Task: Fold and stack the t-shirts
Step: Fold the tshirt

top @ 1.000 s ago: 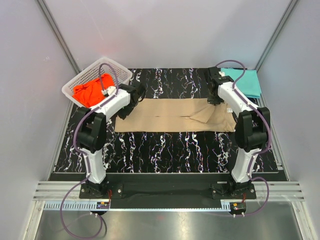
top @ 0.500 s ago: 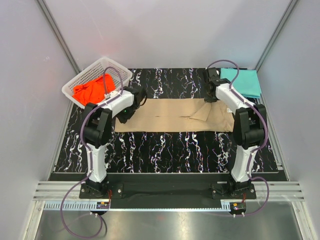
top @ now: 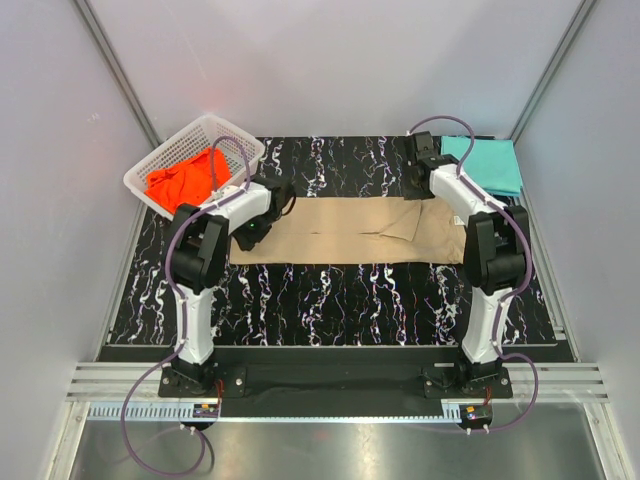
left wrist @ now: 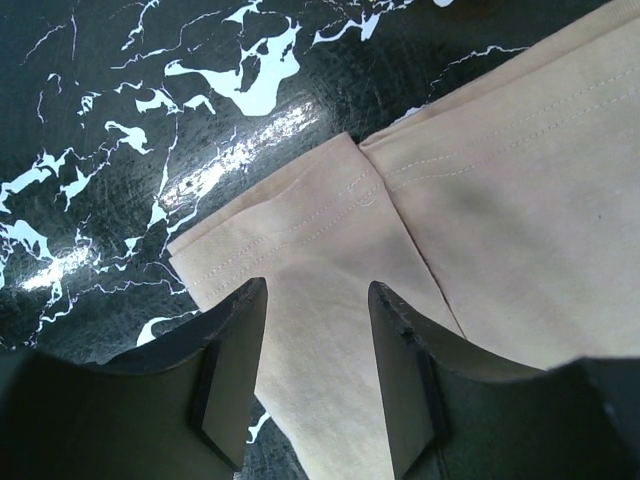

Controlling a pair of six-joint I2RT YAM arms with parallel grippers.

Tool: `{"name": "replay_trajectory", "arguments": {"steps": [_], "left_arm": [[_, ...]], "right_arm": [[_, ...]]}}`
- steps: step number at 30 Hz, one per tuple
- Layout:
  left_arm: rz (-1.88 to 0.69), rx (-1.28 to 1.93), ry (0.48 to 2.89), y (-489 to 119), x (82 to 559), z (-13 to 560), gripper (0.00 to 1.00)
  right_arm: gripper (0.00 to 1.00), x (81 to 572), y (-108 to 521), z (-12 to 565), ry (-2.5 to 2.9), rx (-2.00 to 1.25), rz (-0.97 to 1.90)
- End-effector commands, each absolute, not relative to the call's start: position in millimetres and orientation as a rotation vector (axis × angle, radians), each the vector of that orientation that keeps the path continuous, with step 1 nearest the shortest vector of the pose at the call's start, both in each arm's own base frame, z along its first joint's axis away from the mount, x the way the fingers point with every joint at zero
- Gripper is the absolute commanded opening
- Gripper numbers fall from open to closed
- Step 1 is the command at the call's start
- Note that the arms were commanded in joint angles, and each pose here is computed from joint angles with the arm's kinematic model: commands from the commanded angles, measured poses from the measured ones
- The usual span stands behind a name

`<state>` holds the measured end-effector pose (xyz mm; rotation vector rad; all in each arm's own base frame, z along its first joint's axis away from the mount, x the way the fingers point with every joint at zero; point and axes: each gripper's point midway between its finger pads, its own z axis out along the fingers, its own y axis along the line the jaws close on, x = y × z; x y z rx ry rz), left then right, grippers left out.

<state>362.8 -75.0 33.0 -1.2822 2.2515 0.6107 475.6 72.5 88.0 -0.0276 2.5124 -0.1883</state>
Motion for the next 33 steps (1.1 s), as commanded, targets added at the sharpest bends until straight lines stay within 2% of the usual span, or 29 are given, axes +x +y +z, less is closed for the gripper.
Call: {"name": "replay_trajectory", "arguments": {"steps": [1,4,8,9,11,12,13,15,18,19,22,33], "left_arm": [[0.558,-1.259,2.219,-75.5,365.8,65.4,0.5],[0.471,-1.237,2.204,-77.6,367.3,99.5,0.5],[0.267,-1.06,2.218,-85.4,371.0,151.8,0.51],[0.1,-1.005,2.2,-98.6,377.4,170.9,0.51],[-0.027,-0.704,2.272,-114.5,377.3,184.2,0.52],[-0.184,-0.576,2.314,-132.1,363.2,188.3,0.55],[-0.284,-0.476,2.268,-144.2,368.1,200.2,0.56],[-0.437,-0.207,2.286,-162.0,340.8,199.6,0.59],[-0.643,0.074,2.207,-186.9,314.7,204.0,0.73],[-0.664,0.104,2.209,-188.5,308.0,201.3,0.78],[-0.744,0.186,2.243,-195.6,287.0,197.7,0.82],[-0.68,0.389,2.165,-182.5,264.3,215.7,0.82]], "right_arm": [[0.43,498.0,86.5,134.7,2.42,-0.002,-0.08],[0.52,490.7,99.3,157.3,2.428,0.041,0.023],[0.54,455.3,107.1,142.1,2.552,0.2,0.124],[0.54,438.5,109.0,128.0,2.604,0.27,0.15],[0.54,425.1,113.3,116.5,2.635,0.366,0.193],[0.54,412.5,112.4,104.9,2.668,0.396,0.188],[0.54,407.4,111.1,100.6,2.677,0.429,0.185],[0.53,396.4,107.4,89.1,2.681,0.497,0.17],[0.53,387.6,104.2,76.8,2.682,0.571,0.158],[0.53,384.6,107.2,74.7,2.69,0.581,0.178],[0.53,380.6,104.7,67.8,2.677,0.658,0.169],[0.52,388.9,97.0,58.7,2.598,0.76,0.145]]}}
